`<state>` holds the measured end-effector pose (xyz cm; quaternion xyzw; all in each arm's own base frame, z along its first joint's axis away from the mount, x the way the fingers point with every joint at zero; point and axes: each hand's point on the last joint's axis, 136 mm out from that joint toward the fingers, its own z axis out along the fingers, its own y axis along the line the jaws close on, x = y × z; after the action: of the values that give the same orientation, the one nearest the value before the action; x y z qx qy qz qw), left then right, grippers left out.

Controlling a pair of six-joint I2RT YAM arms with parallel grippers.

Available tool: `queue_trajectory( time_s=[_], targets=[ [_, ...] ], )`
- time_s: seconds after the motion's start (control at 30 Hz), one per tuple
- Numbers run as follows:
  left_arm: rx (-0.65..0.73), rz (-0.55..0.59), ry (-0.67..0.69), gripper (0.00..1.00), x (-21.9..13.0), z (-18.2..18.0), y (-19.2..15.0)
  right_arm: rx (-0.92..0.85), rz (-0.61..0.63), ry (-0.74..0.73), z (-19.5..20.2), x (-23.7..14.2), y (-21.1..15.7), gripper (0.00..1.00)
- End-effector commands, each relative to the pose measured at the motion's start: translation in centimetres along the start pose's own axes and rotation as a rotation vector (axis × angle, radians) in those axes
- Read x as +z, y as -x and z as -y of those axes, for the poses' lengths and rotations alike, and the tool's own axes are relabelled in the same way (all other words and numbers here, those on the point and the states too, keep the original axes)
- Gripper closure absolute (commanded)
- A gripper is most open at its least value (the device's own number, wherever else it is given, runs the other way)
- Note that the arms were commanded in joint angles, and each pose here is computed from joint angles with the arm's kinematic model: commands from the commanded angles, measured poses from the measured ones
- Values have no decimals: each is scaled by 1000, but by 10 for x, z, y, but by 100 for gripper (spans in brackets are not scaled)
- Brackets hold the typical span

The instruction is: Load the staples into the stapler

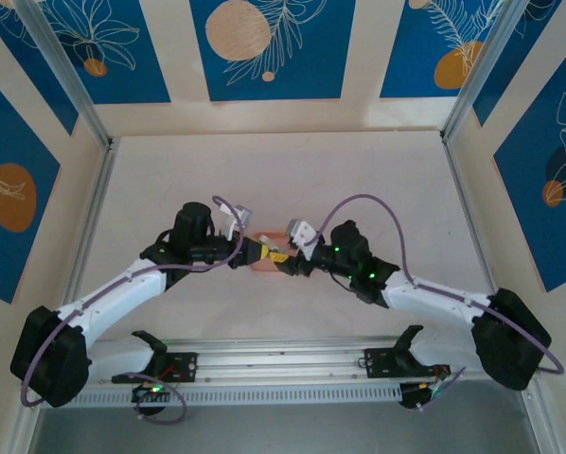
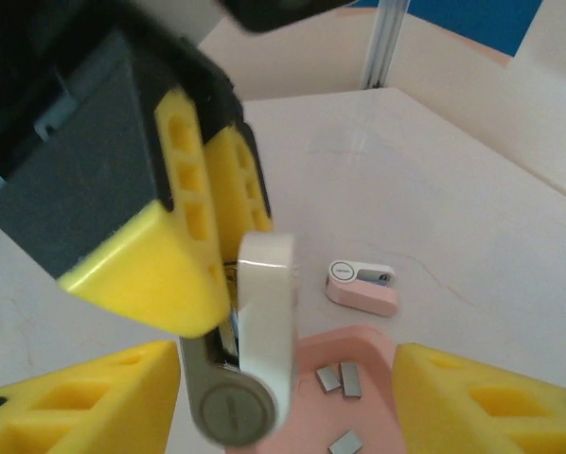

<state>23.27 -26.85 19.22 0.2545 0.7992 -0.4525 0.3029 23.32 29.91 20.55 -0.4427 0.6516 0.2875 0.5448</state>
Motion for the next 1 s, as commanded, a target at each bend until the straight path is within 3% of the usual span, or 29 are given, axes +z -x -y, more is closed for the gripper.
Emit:
queue_trajectory(
  time_s=[0.0, 0.2, 0.33, 0.43, 0.7, 0.97],
  targets=[
    [160, 46, 20, 100, -7, 5, 9, 91, 29, 125, -12, -22, 18, 37],
    [448, 143, -31, 100, -18, 22, 15, 407, -58, 205, -5, -44, 28, 35],
    [666, 134, -152, 100, -22, 45, 2, 333, -59, 345, -27, -53, 33, 36],
    [765, 91, -218, 100, -24, 53, -9, 326, -51, 352, -25, -55, 39, 36],
    [915, 91, -175, 100, -28, 51, -10, 493, -174, 371, -37, -41, 41, 34],
    [989, 82, -138, 100, -31, 49, -11, 556, -256, 312, -49, -16, 37, 23]
  ],
)
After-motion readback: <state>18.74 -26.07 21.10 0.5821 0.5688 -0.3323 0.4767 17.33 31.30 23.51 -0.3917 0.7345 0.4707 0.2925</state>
